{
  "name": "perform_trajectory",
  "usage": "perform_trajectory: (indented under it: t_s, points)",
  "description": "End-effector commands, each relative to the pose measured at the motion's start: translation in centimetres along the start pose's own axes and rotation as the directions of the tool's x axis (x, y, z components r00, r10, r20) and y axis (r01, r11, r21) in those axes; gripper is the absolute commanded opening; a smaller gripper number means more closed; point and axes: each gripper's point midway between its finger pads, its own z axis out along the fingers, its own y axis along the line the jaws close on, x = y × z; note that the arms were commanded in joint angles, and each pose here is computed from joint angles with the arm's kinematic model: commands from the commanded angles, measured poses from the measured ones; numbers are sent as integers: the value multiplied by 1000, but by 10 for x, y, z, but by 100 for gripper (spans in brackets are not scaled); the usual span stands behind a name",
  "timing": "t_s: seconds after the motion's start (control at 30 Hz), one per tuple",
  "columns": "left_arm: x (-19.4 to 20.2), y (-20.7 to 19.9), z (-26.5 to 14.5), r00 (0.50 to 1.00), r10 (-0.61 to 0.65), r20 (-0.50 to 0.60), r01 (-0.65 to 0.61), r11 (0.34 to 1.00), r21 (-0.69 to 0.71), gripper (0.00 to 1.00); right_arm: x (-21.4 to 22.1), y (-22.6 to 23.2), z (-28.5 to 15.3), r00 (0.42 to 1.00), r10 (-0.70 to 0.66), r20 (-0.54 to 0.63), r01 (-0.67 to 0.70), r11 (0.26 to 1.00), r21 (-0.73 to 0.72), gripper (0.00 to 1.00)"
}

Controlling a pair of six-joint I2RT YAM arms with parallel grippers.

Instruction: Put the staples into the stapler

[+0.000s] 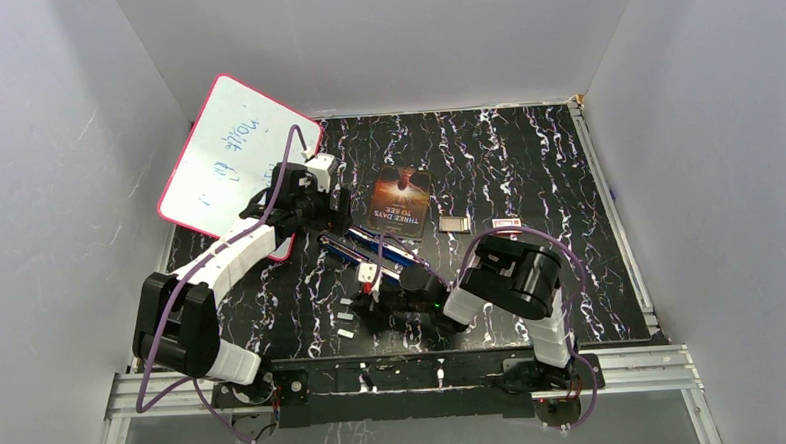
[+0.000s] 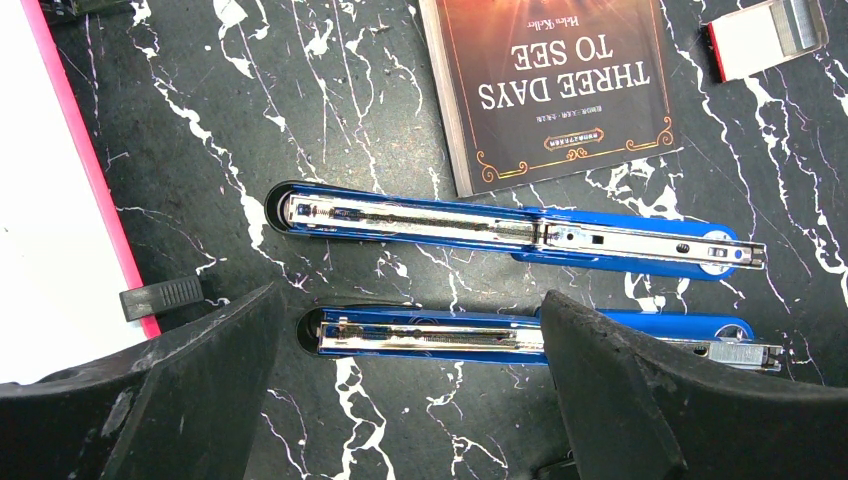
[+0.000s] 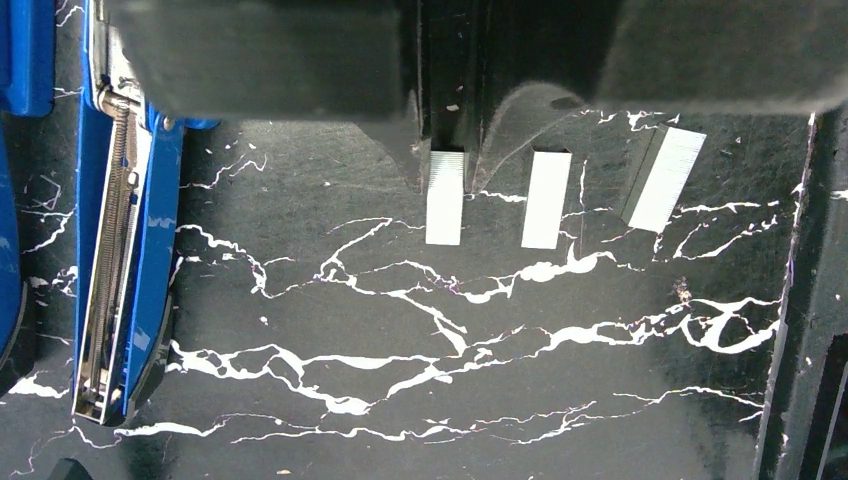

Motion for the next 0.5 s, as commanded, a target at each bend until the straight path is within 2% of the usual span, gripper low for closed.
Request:
perform_trajectory:
  t_s: [0.0, 0.1, 0.2, 0.37, 0.47]
  points:
    - [-15, -5, -13, 999, 24, 47, -24, 1000, 3, 98, 28, 3, -6, 995, 14, -103, -14, 1000, 0, 12]
    - [-15, -5, -13, 998, 26, 48, -26, 1000, 4, 98, 9, 0, -4, 998, -5, -66, 6, 1000, 3, 5]
    - [-15, -6, -13, 998, 26, 49, -27, 1000, 6, 98, -33, -5, 1, 999, -36, 9, 36, 999, -3, 1]
    - [-16, -8, -12, 998, 24, 50, -25, 1000, 15, 98, -99, -16, -5, 993, -33, 111, 32, 999, 9, 0]
    - [-16, -8, -12, 998, 26, 51, -27, 1000, 14, 98, -116, -29, -19, 993, -33, 114, 27, 998, 60, 0]
